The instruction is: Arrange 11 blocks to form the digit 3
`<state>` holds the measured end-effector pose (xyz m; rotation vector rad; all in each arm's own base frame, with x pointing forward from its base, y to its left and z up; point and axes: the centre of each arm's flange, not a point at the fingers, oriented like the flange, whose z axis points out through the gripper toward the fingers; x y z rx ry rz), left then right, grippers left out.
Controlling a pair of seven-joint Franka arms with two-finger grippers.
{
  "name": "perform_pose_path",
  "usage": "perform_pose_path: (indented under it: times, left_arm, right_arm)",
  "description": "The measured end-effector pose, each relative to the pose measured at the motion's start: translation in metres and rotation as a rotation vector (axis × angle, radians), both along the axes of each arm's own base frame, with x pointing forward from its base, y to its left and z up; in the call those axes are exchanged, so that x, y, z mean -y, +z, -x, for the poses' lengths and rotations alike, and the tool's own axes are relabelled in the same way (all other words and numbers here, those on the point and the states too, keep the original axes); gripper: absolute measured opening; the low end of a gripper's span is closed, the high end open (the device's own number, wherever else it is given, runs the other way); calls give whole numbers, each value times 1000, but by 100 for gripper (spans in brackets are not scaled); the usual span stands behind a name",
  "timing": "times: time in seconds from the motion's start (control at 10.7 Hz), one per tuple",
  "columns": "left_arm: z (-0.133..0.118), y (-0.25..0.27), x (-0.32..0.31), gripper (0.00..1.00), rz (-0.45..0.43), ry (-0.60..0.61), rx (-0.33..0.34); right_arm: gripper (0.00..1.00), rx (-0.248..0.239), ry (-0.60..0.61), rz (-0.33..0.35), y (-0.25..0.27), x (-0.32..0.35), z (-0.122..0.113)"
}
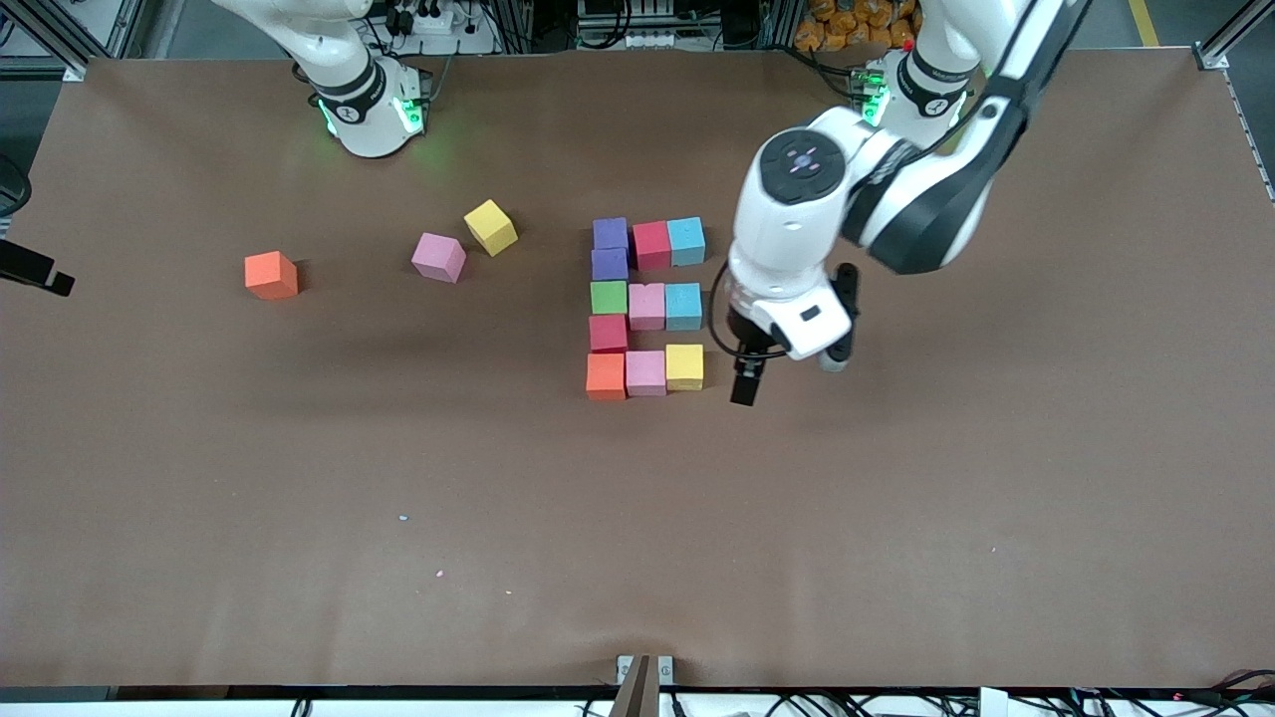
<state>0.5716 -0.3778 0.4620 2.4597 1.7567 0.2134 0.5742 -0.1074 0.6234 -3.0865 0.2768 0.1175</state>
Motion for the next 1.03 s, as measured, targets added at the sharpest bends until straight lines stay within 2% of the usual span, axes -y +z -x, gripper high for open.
perform_pose_path:
  times: [0.37, 0.56, 0.75, 1.03]
  left_arm:
    - [-5, 79, -69, 100, -59, -299, 25]
    - [0, 124, -114, 100, -104, -417, 40]
    - [8, 156, -165, 100, -169, -544, 9]
    - [15, 182, -240, 100, -212, -816, -63]
  right_arm:
    - [100, 0, 0, 0, 0, 0, 0]
    - [100, 1, 0, 1, 0, 0, 0]
    - [100, 1, 1, 1, 1, -1, 0]
    - [100, 10, 11, 1, 4, -5, -1]
